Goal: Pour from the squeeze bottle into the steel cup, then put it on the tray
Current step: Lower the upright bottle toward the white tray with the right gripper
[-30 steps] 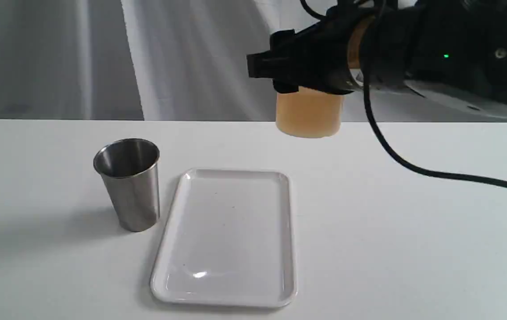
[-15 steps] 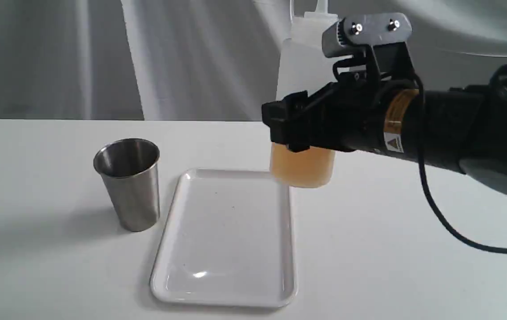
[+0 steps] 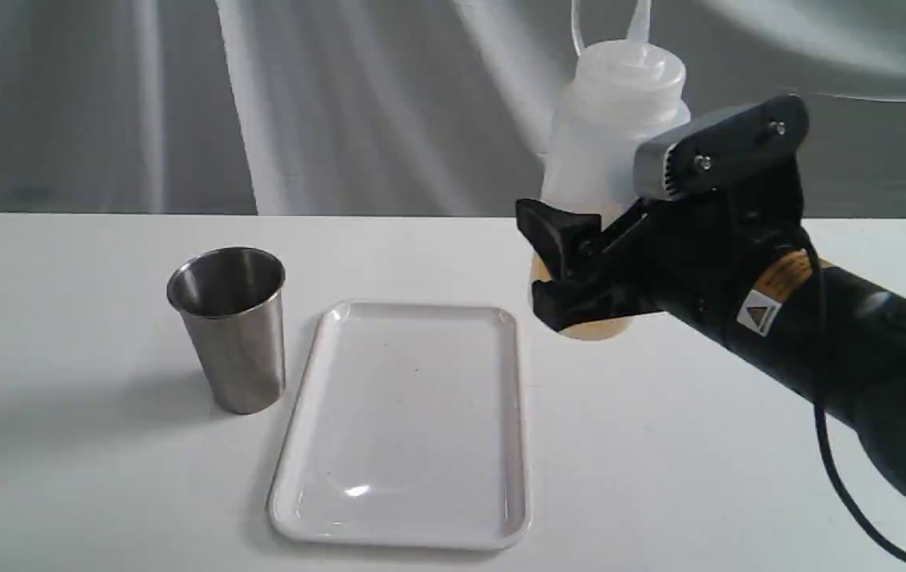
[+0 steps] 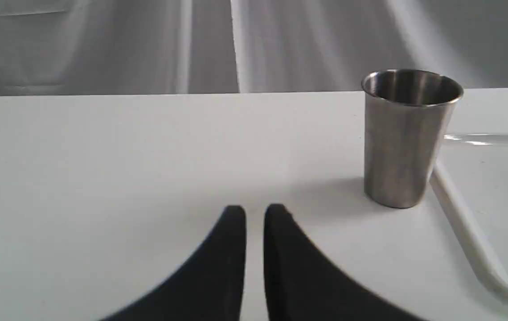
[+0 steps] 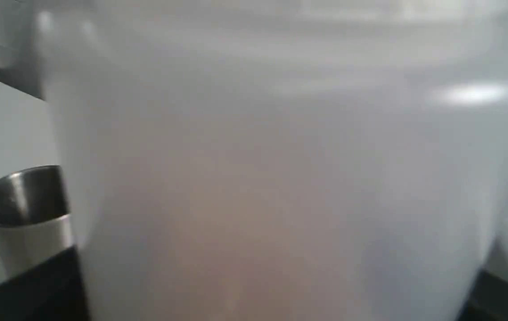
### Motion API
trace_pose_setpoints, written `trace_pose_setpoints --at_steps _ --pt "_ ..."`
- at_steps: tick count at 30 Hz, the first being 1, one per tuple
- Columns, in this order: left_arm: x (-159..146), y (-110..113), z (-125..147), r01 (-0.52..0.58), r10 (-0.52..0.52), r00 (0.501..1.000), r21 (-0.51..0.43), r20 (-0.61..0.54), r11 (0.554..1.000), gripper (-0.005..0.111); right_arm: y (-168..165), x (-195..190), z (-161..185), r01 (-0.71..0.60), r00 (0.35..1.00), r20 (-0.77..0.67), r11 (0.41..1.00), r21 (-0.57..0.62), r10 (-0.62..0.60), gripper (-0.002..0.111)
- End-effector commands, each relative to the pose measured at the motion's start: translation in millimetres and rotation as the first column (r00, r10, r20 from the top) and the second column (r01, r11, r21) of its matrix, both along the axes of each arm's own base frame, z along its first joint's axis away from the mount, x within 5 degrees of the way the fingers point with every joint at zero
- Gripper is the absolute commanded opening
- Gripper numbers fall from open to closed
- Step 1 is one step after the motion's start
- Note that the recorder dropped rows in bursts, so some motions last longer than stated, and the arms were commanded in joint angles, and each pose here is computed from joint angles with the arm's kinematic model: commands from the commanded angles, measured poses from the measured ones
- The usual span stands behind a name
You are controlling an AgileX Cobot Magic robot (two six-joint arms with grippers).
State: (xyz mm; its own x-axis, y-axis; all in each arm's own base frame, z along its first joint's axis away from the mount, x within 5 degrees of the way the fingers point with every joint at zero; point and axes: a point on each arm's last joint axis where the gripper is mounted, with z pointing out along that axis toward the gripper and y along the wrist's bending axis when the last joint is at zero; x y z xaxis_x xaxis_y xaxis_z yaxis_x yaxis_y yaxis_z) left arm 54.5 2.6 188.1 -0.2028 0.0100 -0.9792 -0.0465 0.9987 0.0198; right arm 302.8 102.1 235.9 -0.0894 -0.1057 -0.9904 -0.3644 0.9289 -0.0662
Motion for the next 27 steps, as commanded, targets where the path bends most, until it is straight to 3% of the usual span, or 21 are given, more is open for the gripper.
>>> trace_pose_setpoints --at_steps 1,5,10,27 --pt "0 0 -1 0.007 -0.007 1.000 -0.007 0.007 1.000 0.008 -10 -1 4 0.084 0.995 0.044 0.995 0.056 -0.087 0.000" --pt "0 0 -1 0.007 -0.007 1.000 -0.007 0.007 1.000 0.008 -11 -1 0 0.087 0.995 0.040 0.996 0.035 -0.088 0.000" --pt "0 0 -1 0.008 -0.008 1.000 -0.005 0.007 1.000 0.008 -9 7 -24 0.070 0.997 0.049 0.982 -0.175 -0.063 0.000" --pt "0 0 -1 0.007 -0.007 1.000 -0.007 0.007 1.000 0.008 -5 24 -69 0.099 0.992 0.092 0.992 -0.077 -0.091 0.000"
